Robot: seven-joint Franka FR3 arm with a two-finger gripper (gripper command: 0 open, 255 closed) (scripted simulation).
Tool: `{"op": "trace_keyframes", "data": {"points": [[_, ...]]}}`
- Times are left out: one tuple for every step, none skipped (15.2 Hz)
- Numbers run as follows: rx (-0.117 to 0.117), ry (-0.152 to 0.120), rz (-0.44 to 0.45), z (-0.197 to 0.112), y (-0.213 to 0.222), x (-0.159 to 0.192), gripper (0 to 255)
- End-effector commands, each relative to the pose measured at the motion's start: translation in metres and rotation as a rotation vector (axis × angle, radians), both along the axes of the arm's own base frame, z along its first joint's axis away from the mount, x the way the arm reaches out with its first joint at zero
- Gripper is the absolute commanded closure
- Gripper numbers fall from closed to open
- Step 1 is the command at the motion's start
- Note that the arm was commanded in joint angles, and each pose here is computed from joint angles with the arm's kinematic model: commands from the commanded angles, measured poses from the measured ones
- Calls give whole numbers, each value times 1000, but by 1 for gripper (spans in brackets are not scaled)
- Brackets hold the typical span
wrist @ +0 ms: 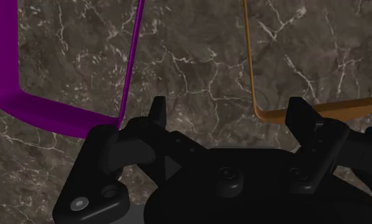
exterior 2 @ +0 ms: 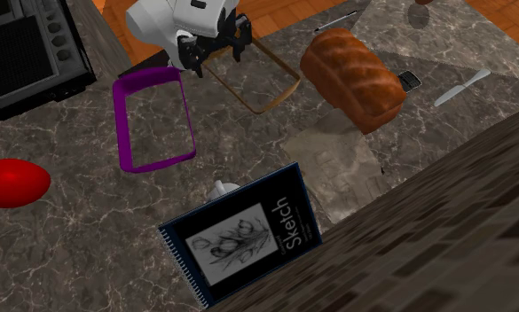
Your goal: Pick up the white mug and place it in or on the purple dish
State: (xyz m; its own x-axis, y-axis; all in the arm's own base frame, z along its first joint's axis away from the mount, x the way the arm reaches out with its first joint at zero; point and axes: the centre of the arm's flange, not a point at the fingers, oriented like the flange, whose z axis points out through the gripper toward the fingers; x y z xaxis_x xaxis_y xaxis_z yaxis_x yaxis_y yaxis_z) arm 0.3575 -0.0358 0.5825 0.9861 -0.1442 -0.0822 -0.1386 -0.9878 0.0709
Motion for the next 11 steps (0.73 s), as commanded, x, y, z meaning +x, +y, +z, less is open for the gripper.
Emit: {"op": "trace_keyframes", "data": {"points": [[-3, -18, -9, -3, -15, 19, 0], [-4, -26, -14, -3, -23, 29, 0], [-5, -34, -18, -4, -30, 38, 0], [-6, -42, -23, -4, -38, 48, 0], [-8, -51, -27, -5, -45, 57, 0], [-9, -59, -32, -5, -53, 67, 0], [-10, -67, -37, -5, -61, 76, 0], [-11, -75, -41, -5, -69, 85, 0], [-12, -84, -46, -5, -76, 94, 0], [-13, -92, -50, -5, -84, 104, 0], [-14, -100, -55, -5, -92, 113, 0]]}}
